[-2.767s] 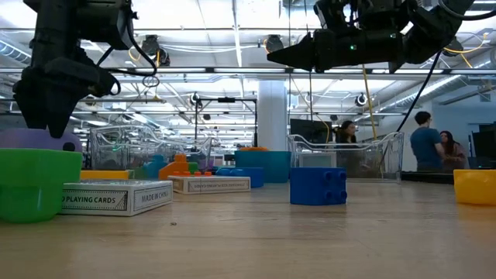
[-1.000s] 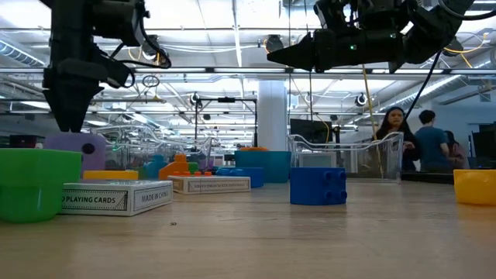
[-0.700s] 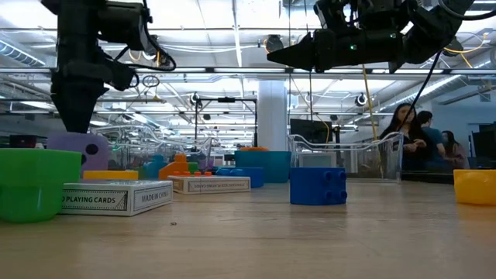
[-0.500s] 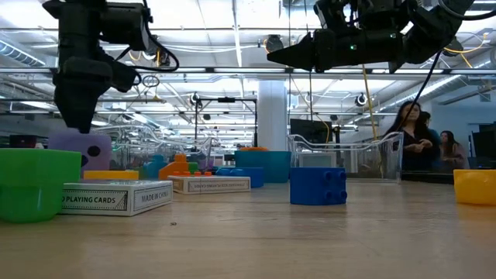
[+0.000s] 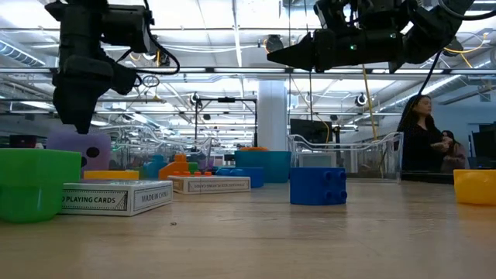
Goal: Pick & Place Toys
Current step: Put the violet dice into the blue bin
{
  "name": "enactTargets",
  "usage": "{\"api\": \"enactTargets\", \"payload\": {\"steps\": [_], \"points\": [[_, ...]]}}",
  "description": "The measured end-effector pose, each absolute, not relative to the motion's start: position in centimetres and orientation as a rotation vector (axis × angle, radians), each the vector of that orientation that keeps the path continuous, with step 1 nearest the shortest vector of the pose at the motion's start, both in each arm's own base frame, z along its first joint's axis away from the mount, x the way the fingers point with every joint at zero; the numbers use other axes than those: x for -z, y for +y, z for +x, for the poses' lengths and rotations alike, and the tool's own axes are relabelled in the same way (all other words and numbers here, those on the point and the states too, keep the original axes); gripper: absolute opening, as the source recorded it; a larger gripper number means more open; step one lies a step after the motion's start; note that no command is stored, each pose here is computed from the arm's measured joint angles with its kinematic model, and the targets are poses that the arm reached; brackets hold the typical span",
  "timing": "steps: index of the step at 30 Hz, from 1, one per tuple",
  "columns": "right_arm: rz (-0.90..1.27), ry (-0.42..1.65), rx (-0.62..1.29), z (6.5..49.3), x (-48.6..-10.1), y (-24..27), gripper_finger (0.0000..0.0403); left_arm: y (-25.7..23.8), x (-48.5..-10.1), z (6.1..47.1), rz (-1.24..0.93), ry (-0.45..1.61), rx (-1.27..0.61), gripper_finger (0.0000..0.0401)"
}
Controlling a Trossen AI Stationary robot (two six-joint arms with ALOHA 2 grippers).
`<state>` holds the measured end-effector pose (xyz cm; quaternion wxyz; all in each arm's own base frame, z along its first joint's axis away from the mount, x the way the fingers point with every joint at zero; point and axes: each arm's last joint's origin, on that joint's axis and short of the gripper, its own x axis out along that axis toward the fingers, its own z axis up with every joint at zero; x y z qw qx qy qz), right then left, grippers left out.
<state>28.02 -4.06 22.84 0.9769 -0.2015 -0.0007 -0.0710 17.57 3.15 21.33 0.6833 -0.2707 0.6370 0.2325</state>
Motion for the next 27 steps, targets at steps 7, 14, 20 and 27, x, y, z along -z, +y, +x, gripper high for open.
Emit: {"api": "enactTargets", "payload": {"steps": [7, 14, 20, 27], "points": [[-0.406, -0.001, 0.143, 28.0, -22.8, -4.1, 0.0208, 3.1, -20.2, 18.8, -0.645, 1.49, -0.443, 0.0388], [-0.406, -0.002, 0.143, 28.0, -22.8, -4.1, 0.0208, 3.2, -19.8, 19.1, -0.631, 1.493, -0.425, 0.0388], [-0.406, -0.002, 0.143, 28.0, -22.8, -4.1, 0.0208, 3.2, -19.8, 19.1, -0.618, 1.489, -0.414, 0.0383], [-0.406, -0.001, 0.143, 28.0, -22.8, -4.1, 0.0208, 3.2, -19.8, 19.1, -0.608, 1.488, -0.411, 0.0302]]}}
